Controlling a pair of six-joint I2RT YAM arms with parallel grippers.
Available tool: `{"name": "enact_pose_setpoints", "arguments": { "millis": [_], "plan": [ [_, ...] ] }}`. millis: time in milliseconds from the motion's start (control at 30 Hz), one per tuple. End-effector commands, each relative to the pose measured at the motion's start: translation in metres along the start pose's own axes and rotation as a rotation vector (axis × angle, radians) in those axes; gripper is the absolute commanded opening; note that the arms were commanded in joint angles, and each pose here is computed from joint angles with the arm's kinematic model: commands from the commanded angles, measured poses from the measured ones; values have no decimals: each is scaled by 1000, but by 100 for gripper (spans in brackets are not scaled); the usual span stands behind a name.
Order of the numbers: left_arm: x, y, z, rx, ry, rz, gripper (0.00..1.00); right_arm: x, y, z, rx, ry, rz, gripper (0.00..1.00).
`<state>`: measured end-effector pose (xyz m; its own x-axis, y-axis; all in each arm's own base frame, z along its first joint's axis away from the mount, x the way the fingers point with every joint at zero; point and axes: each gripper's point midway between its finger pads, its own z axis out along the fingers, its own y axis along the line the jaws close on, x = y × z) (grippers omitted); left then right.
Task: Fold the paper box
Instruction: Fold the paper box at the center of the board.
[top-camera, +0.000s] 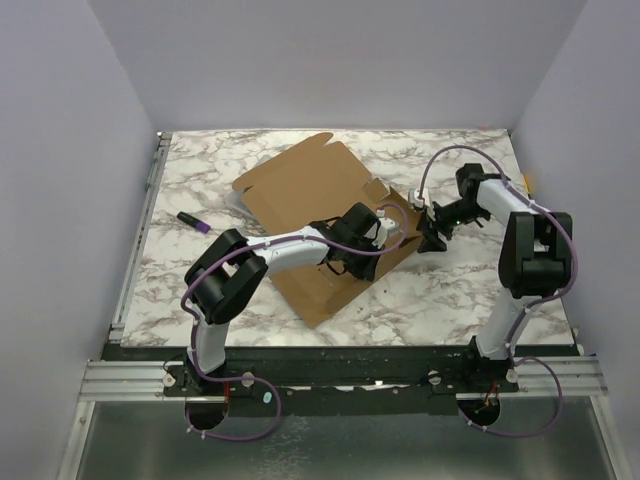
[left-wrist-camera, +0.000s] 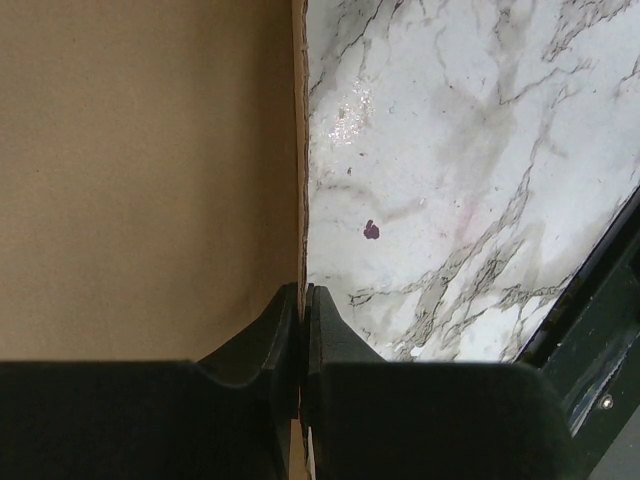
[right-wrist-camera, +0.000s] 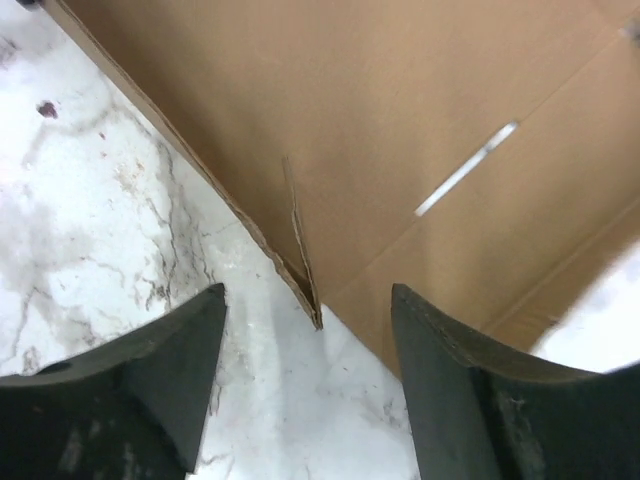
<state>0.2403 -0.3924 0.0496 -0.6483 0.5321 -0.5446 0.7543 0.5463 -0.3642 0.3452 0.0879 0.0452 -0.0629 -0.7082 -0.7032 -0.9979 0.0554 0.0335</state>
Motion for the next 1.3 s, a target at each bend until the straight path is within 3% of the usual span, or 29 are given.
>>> {"name": "enact_pose_setpoints", "arguments": {
  "millis": [0,167,400,500,667,733,967,1033,1100,1267],
  "plan": [
    [-4,-2,-4,-11,-4,12,5,-58,-4,-38,103,-132,-15,72],
    [0,-2,-3,-8,6,1,18,-69,-16,-57,197,-142,81,74],
    [4,-10,-5,-9,6,4,41,-66,-10,-46,175,-178,183,74],
    [6,-10,-4,-16,9,2,44,-63,-7,-39,165,-164,196,74],
    [4,-7,-2,-33,8,-5,38,-58,-16,-39,189,-133,256,70],
    [3,-5,-1,-37,7,-8,29,-59,-17,-43,194,-122,275,68],
    [0,-5,1,-18,13,-41,12,-56,-27,-62,252,-172,393,47],
    [-1,-6,1,2,14,-49,8,-50,-38,-66,311,-182,428,47],
    [-2,-5,-1,4,10,-56,7,-40,-51,-66,370,-176,501,55],
    [-4,-4,-4,9,6,-69,5,-25,-68,-56,379,-167,615,61]
  ]
}}
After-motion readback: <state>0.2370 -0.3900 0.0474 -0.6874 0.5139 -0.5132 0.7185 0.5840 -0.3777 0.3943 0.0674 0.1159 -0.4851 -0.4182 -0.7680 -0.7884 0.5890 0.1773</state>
